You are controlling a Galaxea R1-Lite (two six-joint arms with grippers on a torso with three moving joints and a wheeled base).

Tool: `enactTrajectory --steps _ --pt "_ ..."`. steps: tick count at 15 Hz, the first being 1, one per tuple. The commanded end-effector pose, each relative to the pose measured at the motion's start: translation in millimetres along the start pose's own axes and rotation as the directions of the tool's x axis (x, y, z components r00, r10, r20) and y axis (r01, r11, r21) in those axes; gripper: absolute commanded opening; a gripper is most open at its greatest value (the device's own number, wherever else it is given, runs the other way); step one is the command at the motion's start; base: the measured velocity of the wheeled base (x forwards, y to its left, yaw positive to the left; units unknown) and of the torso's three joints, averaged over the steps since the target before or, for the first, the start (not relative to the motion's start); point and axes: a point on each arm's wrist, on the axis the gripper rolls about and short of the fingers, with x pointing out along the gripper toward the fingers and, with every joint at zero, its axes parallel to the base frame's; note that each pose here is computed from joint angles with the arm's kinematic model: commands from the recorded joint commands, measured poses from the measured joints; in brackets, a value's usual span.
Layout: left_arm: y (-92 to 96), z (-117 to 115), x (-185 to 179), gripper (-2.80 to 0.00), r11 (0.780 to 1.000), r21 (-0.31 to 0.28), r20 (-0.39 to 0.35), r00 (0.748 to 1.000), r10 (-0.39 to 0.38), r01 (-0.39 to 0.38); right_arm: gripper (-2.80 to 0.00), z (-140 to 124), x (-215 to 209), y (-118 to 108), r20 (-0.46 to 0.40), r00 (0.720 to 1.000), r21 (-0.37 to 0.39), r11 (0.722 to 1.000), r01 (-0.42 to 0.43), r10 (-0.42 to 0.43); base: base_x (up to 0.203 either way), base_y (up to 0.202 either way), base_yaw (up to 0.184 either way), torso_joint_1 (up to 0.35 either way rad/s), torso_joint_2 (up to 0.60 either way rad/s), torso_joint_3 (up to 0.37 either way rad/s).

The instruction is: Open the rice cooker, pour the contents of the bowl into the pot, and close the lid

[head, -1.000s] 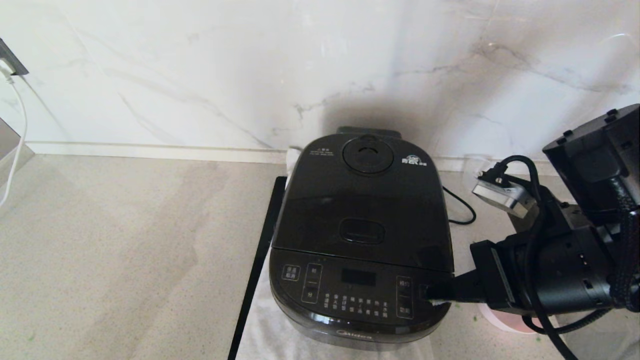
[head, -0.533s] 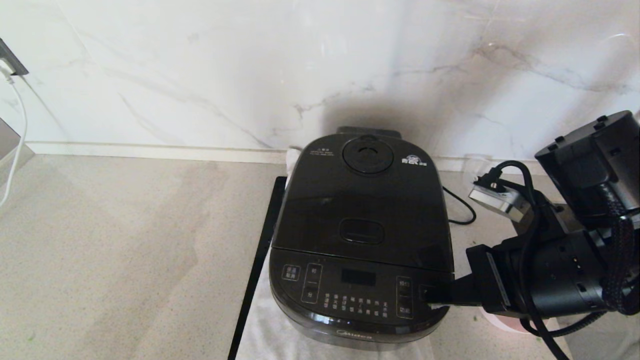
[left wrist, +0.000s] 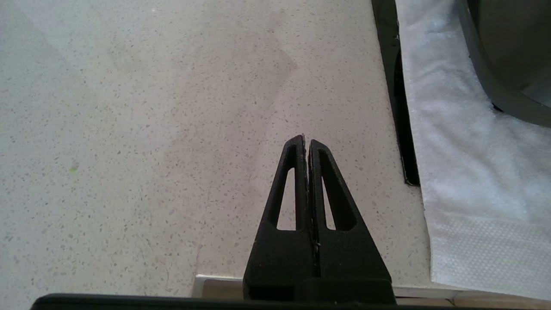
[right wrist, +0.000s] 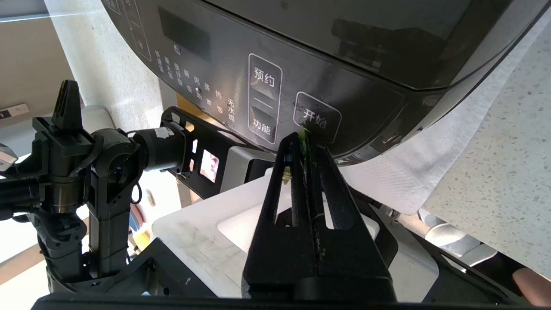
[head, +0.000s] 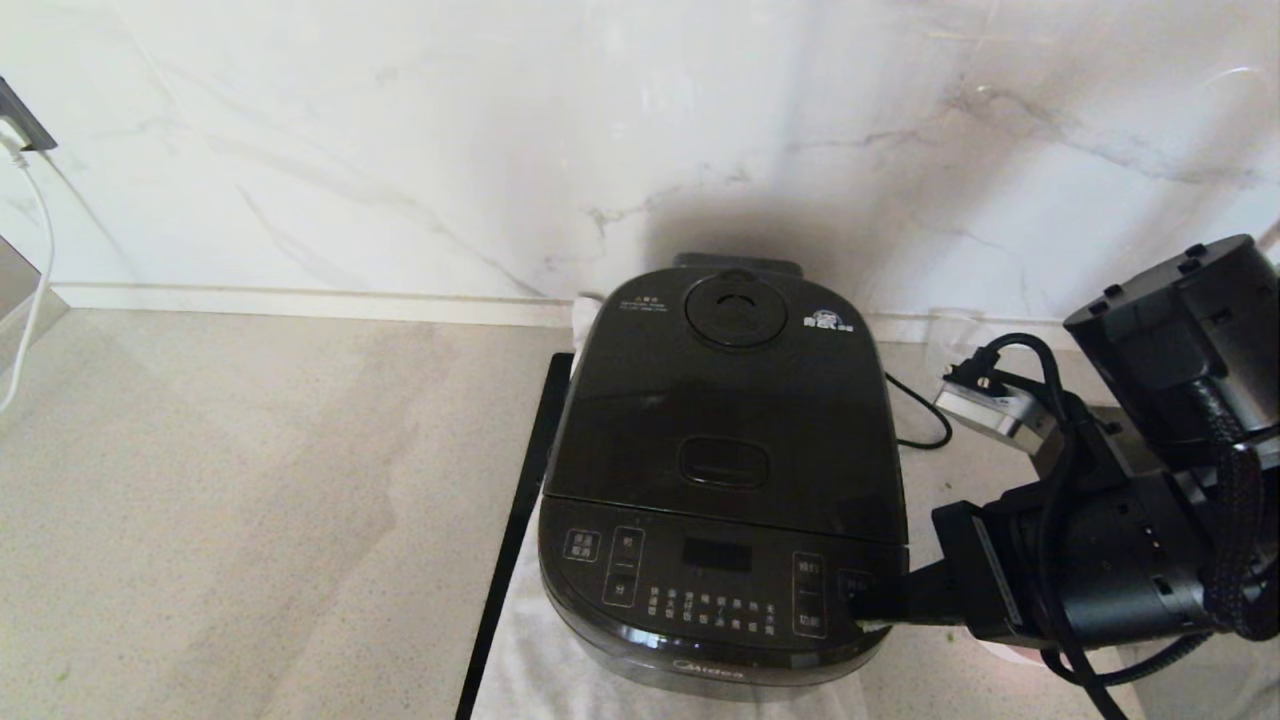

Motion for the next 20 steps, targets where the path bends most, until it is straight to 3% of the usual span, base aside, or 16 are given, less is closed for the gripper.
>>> enactTrajectory --steps 1,20 --pt "0.0 0 0 -2.80 1.000 0.000 0.001 1.000 0.000 0.000 -2.80 0 -1 0 0.001 1.000 0.003 1.000 -0.003 0.003 0.000 0.000 0.000 0.000 0.00 0.000" --pt "0.0 0 0 -2.80 1.000 0.000 0.001 1.000 0.000 0.000 -2.80 8 -2 -10 0.011 1.000 0.047 0.999 0.008 -0.009 0.000 0.000 0.000 0.000 0.00 0.000"
